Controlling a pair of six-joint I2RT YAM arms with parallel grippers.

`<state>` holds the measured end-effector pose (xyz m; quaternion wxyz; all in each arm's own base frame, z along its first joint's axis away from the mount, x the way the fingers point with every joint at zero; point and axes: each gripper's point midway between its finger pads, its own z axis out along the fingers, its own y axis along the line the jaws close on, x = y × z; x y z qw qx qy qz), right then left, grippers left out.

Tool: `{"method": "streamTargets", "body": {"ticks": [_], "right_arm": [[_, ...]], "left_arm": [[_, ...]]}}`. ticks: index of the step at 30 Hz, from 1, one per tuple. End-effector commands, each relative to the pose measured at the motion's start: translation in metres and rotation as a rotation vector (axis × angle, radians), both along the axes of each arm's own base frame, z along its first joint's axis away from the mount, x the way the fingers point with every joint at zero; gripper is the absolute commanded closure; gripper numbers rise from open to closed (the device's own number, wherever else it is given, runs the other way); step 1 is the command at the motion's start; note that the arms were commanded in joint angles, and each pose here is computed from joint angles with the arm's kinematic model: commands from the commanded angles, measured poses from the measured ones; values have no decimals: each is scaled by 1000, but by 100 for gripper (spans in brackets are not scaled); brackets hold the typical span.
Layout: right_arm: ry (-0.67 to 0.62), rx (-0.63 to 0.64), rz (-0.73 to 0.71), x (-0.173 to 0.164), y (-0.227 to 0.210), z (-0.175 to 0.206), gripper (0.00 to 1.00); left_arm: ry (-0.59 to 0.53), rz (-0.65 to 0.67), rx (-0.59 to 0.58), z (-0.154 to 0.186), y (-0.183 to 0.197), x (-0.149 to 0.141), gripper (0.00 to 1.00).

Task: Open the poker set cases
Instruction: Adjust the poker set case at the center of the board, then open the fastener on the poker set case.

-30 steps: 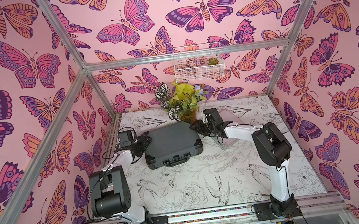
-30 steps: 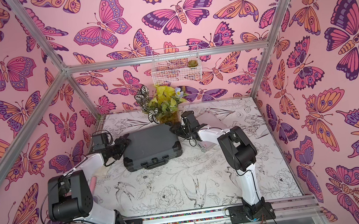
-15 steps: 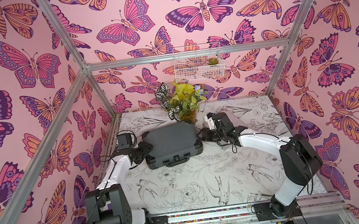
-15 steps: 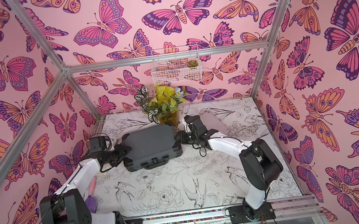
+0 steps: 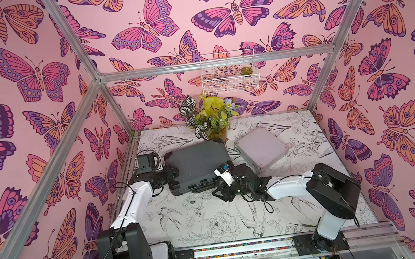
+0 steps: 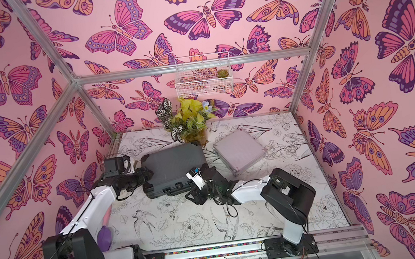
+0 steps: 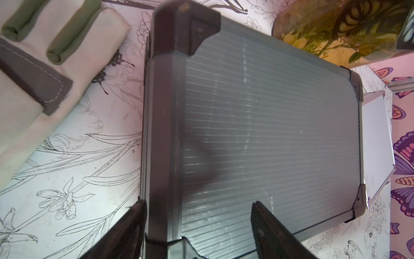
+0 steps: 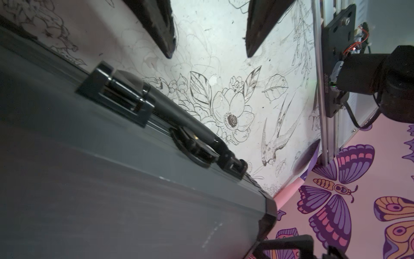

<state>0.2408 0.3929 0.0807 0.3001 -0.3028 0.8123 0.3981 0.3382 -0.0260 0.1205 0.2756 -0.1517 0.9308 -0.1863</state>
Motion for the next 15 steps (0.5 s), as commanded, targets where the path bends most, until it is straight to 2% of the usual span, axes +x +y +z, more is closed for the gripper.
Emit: {"method": "streamTargets", "body": {"ticks": [1,7,11,15], "right_arm": [[-56,98,-67,17,6,23,45],[-18,-4,-135,22,-8,-2,43],[26,-10,-177,26,-16,-13,41],[82,52,-198,31,-20,-17,40]], "left_arm": [[50,13,30,-15,4,-12,23],[126,36,-44,-29,-4,-14,23],[170,32,-103,-39,-12,-15,23],[205,24,-165,-44,-21,-16,24]]}}
